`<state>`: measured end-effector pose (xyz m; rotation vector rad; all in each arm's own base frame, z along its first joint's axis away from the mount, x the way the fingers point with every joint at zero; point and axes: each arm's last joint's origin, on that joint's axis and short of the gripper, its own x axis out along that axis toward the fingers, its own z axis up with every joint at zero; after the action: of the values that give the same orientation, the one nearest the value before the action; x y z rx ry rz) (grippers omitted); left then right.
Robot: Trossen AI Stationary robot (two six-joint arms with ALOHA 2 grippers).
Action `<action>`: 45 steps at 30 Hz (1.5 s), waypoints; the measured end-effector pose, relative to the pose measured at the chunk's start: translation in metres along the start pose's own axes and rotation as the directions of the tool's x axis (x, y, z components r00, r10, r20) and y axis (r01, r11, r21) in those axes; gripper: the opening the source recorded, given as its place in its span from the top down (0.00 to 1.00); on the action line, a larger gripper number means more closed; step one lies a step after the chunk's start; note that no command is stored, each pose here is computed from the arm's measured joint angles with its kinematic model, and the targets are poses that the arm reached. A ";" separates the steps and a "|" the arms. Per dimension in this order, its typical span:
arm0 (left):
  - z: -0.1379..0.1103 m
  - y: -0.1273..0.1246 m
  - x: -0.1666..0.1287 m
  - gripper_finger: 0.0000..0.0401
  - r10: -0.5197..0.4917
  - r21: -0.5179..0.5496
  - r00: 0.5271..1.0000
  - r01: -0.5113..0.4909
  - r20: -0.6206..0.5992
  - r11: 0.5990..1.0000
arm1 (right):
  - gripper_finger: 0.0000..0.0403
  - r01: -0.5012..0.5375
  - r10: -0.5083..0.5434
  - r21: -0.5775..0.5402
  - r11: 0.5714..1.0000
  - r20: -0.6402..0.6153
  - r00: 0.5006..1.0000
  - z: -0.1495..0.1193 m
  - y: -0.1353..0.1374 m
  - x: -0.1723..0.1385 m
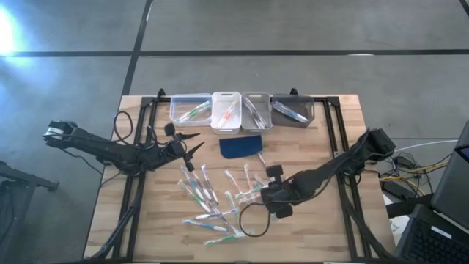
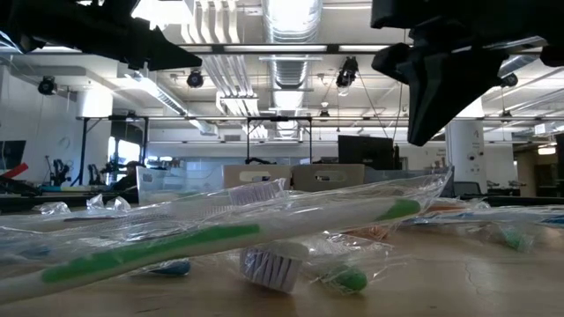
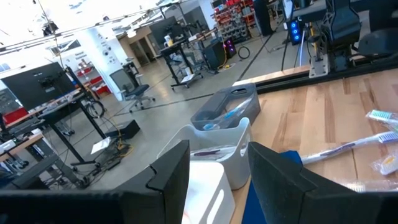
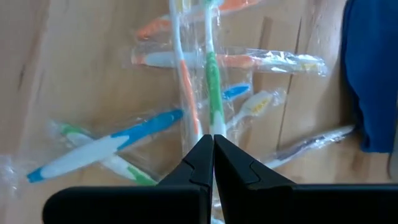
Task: Pick & Place Toothbrushes
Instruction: Put the orange toothbrush into the white bin
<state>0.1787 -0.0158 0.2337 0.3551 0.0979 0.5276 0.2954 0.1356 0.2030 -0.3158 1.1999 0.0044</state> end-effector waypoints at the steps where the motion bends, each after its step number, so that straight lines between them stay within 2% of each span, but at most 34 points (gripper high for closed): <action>1: 0.000 0.000 0.000 0.58 -0.001 0.001 1.000 0.001 -0.001 1.000 | 0.98 0.000 0.000 0.009 1.000 -0.003 1.000 0.001 0.001 0.001; 5: -0.001 0.000 0.000 0.58 -0.003 0.008 1.000 0.003 -0.009 1.000 | 0.93 -0.004 0.005 0.050 0.999 -0.013 1.000 0.002 0.002 0.004; 15: -0.002 -0.001 0.000 0.58 -0.005 0.014 1.000 0.006 -0.014 1.000 | 0.72 0.003 0.000 0.080 0.997 -0.037 0.999 -0.008 0.004 0.017; 25: -0.002 -0.001 0.000 0.58 -0.006 0.014 1.000 0.006 -0.015 1.000 | 0.61 -0.006 0.007 0.102 0.995 -0.006 1.000 -0.016 0.007 0.030; 35: -0.002 -0.001 0.000 0.58 -0.005 0.014 1.000 0.006 -0.015 1.000 | 0.58 -0.008 0.008 0.143 0.990 0.000 1.000 -0.027 0.008 0.041; 45: -0.002 -0.001 0.000 0.58 -0.006 0.014 1.000 0.006 -0.015 1.000 | 0.69 -0.005 0.006 0.141 0.990 -0.009 1.000 -0.037 0.009 0.049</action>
<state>0.1787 -0.0158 0.2318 0.3647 0.1169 0.5240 0.2784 0.1275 0.1436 -0.1890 1.2036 -0.0771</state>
